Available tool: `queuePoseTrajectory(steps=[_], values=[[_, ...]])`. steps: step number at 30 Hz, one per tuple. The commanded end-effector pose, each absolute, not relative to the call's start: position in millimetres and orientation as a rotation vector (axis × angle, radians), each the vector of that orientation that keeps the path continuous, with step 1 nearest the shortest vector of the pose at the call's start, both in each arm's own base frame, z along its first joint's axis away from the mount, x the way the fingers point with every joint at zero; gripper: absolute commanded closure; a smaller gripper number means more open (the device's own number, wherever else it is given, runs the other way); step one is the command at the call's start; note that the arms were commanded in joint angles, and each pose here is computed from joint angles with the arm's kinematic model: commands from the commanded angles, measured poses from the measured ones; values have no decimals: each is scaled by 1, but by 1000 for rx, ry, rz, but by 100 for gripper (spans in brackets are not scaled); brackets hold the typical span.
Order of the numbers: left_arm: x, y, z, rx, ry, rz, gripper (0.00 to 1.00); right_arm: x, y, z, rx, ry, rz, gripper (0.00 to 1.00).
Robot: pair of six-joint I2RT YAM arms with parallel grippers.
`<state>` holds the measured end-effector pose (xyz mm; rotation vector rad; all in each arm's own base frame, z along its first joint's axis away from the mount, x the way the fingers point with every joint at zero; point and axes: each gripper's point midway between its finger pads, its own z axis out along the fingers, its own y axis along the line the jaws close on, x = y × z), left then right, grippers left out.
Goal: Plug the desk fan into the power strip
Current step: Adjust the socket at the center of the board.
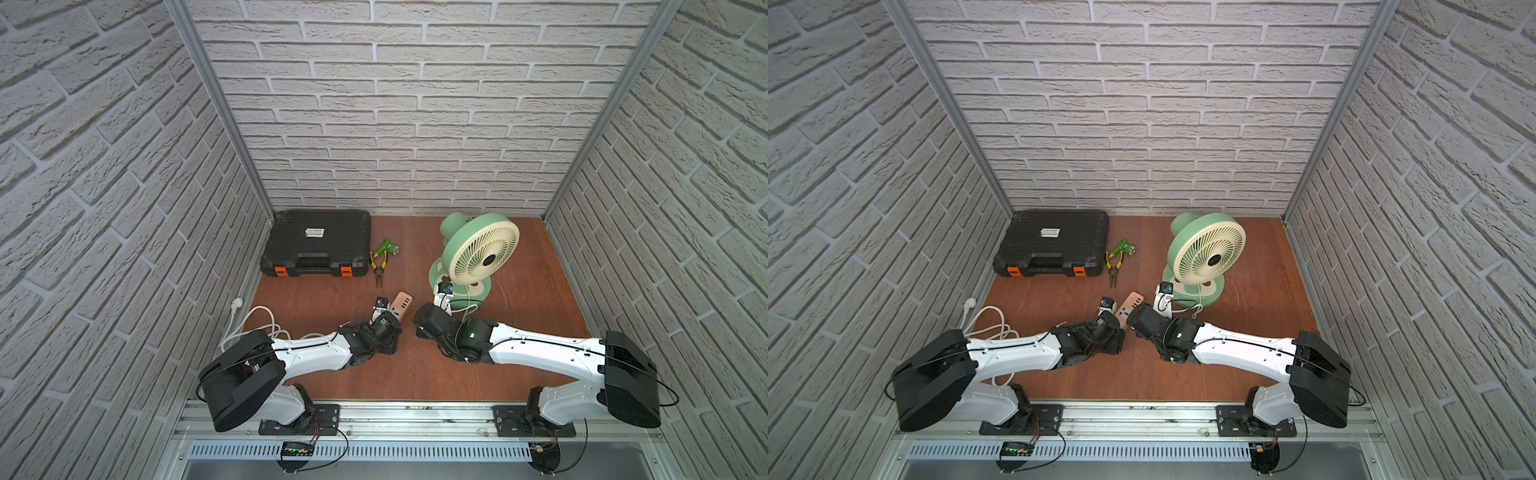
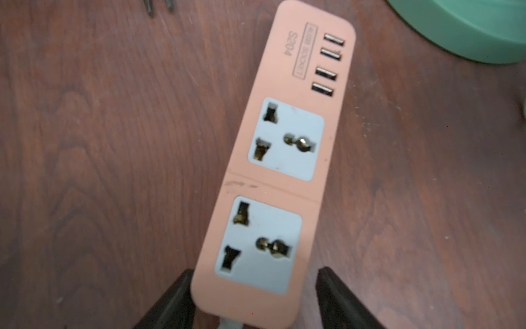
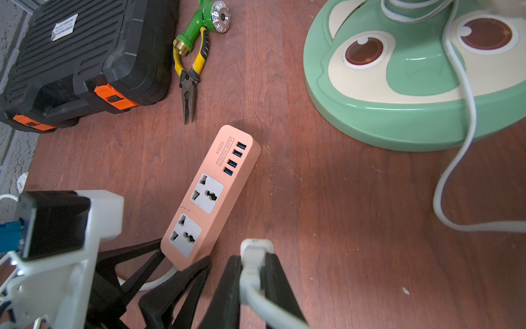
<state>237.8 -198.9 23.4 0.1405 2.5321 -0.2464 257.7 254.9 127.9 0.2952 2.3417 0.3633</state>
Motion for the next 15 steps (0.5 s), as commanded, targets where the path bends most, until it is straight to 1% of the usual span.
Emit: queuePoseTrajectory(steps=[1, 4, 7, 9, 10, 12, 13, 15], values=[[241, -209, 24, 126, 2526, -284, 39, 261, 256, 138, 333, 2305, 415, 97], [245, -213, 23, 114, 2530, -275, 45, 261, 256, 138, 333, 2304, 419, 97], [250, -207, 22, 74, 2533, -216, 53, 260, 256, 137, 331, 2308, 418, 97], [253, -204, 21, 41, 2531, -187, 59, 261, 256, 136, 332, 2307, 417, 97], [254, -200, 20, 3, 2531, -168, 66, 262, 256, 135, 336, 2307, 417, 97], [254, -200, 17, -55, 2539, -173, 75, 263, 256, 133, 341, 2308, 418, 97], [254, -200, 16, -85, 2539, -182, 78, 264, 257, 132, 342, 2308, 419, 97], [255, -209, 14, -115, 2536, -232, 81, 265, 259, 132, 345, 2304, 428, 97]])
